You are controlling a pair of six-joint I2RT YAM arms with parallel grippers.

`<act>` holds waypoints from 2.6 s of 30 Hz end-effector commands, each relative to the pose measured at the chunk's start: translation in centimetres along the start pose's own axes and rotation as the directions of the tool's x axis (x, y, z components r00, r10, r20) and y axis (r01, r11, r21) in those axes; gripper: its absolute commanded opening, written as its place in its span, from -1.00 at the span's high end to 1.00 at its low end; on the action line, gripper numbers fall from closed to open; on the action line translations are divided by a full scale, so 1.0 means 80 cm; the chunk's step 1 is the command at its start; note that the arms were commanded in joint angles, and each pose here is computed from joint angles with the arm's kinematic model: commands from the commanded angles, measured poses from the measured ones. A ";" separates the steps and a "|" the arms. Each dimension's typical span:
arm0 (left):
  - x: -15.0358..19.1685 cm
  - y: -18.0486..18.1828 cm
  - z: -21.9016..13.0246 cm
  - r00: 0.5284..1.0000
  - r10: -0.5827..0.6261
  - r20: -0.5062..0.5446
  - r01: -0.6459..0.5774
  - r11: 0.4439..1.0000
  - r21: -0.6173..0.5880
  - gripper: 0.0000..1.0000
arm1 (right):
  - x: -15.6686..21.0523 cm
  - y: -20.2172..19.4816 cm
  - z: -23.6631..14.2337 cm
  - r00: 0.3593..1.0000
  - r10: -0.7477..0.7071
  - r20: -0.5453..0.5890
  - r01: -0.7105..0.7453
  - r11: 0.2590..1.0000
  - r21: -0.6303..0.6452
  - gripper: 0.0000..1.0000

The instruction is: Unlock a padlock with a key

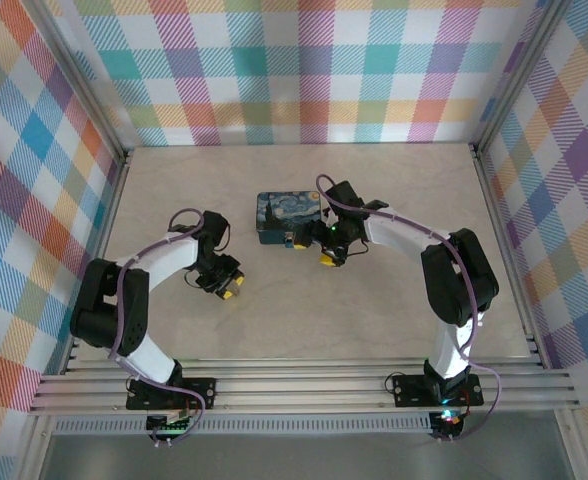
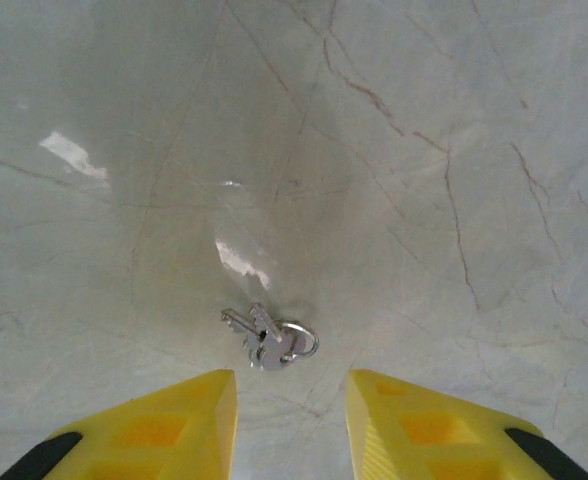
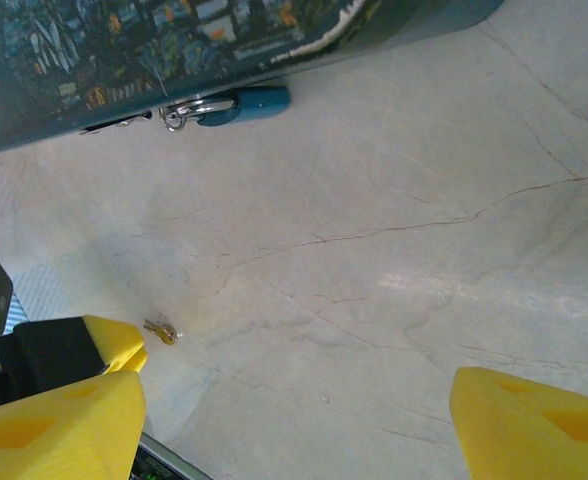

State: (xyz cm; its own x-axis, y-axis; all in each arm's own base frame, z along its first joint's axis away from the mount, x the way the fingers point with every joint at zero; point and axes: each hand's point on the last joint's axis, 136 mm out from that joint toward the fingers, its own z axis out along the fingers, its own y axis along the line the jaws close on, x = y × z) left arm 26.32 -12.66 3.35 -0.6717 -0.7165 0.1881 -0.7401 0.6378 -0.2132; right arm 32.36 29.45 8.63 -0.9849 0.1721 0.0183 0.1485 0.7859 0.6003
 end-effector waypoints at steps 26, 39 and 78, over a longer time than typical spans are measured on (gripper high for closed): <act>-0.005 -0.005 0.011 0.964 0.263 -0.039 -0.266 0.960 -0.090 0.98 | -0.001 -0.007 0.007 0.999 0.035 -0.033 -0.036 0.999 -0.019 -0.61; -0.008 -0.023 -0.018 0.932 0.361 -0.005 -0.360 0.926 -0.113 0.76 | -0.011 -0.014 -0.003 0.997 0.074 -0.010 -0.075 0.996 -0.047 -0.59; -0.003 -0.001 0.032 0.919 0.388 -0.074 -0.395 0.900 -0.183 1.00 | 0.001 0.000 0.003 0.999 -0.025 -0.024 0.025 1.000 0.017 -0.57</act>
State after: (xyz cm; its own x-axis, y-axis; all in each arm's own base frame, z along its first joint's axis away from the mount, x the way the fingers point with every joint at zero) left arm 25.58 -13.32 1.57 -0.8648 -0.4545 0.2132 -0.4795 0.8737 -0.0823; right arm 32.33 29.64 8.15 -0.9880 0.1517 0.0296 0.1396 0.7937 0.5921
